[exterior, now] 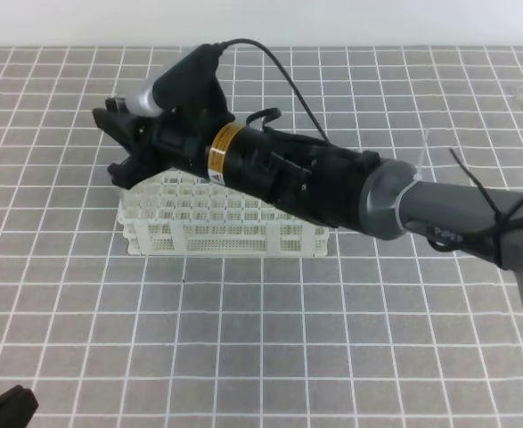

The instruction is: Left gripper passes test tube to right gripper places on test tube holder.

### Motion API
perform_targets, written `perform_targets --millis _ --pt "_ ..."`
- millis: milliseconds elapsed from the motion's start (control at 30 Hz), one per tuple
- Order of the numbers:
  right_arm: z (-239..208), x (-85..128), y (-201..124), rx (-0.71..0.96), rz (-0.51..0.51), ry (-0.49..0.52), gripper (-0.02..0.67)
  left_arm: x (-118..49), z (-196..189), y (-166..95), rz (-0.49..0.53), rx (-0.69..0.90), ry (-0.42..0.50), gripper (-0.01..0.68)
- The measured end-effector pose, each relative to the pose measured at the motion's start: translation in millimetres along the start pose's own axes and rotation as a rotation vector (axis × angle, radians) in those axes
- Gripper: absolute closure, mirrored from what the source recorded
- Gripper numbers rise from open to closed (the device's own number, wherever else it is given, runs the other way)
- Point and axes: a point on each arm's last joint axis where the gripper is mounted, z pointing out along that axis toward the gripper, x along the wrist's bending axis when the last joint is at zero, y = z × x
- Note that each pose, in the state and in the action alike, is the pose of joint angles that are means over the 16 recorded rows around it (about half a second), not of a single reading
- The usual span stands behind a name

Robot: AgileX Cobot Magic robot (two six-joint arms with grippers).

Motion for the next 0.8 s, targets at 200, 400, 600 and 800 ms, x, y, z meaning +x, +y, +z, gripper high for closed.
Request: perform_targets --millis 200,400,600,800 --pt "2.3 1.7 -4.8 0.009 0.003 0.004 0.561 0.1 0.2 -0.6 0.000 0.001 0.000 0.673" --pt "4.3 1.8 -9.1 0.016 0.006 0.005 0.561 0.2 0.1 -0.6 0.000 0.003 0.001 0.673" --pt "5.6 1.0 -12.5 0.020 0.009 0.005 0.561 0.3 0.1 -0.9 0.000 0.006 0.002 0.673" --pt "7.8 0.2 -16.3 0.023 0.009 0.006 0.561 0.2 -0.1 -0.5 0.000 0.007 0.002 0.673"
